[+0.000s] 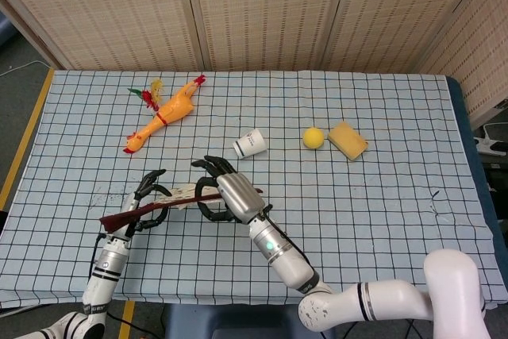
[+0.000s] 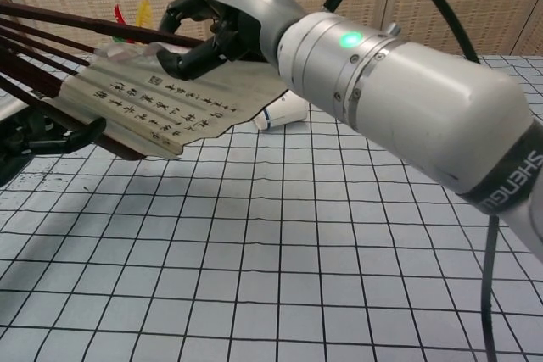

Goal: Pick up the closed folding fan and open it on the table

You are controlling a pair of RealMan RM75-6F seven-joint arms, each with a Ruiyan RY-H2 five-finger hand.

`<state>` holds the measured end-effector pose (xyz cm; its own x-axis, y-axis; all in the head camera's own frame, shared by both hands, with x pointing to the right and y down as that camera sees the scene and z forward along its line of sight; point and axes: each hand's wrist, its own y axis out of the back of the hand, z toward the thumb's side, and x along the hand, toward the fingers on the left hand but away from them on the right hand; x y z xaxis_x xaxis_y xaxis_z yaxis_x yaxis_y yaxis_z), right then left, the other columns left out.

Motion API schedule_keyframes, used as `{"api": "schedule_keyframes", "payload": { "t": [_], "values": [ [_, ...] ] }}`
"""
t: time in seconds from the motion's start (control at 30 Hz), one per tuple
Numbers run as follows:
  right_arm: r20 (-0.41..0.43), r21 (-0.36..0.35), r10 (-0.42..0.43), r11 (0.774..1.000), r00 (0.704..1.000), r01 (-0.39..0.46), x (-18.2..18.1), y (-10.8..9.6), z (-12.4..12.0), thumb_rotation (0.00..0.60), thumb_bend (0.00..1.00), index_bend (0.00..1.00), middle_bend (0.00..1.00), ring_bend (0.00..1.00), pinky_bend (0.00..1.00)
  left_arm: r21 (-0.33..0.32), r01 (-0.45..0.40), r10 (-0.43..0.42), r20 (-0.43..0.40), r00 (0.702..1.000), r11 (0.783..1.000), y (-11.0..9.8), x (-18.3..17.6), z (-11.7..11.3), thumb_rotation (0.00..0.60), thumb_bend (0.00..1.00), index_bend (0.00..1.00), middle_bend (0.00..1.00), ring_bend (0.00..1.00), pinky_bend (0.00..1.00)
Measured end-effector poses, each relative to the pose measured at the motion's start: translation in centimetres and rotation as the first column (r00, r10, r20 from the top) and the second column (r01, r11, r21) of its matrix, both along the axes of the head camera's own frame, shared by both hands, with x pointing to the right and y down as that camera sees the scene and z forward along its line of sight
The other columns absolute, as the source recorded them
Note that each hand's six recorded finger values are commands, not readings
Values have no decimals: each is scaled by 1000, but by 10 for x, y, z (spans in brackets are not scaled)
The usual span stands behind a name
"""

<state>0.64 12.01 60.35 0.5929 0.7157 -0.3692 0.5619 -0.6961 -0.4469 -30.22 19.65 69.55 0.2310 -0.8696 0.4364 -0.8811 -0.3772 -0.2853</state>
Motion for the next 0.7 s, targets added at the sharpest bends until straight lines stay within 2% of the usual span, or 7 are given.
{"api": "schedule_keyframes", "payload": {
  "t": [0.23, 0.47, 0.7],
  "values": [
    [-4, 24, 7, 1000, 1000, -7, 12, -6, -6, 600, 589, 794, 119, 0, 27, 18, 5, -6, 56, 998, 1000, -3, -12, 3, 600, 457, 604, 123, 0, 101],
    [-33, 78, 26, 997, 999, -23, 39, -19, -15, 600, 589, 794, 119, 0, 27, 17, 31, -32, 98, 995, 999, -7, -29, 8, 600, 457, 590, 129, 0, 103],
    [-59, 121, 40, 992, 997, -32, 68, -28, -25, 600, 589, 792, 120, 0, 27, 52, 57, -64, 143, 988, 997, -13, -44, 5, 600, 457, 577, 139, 0, 108]
  ]
}}
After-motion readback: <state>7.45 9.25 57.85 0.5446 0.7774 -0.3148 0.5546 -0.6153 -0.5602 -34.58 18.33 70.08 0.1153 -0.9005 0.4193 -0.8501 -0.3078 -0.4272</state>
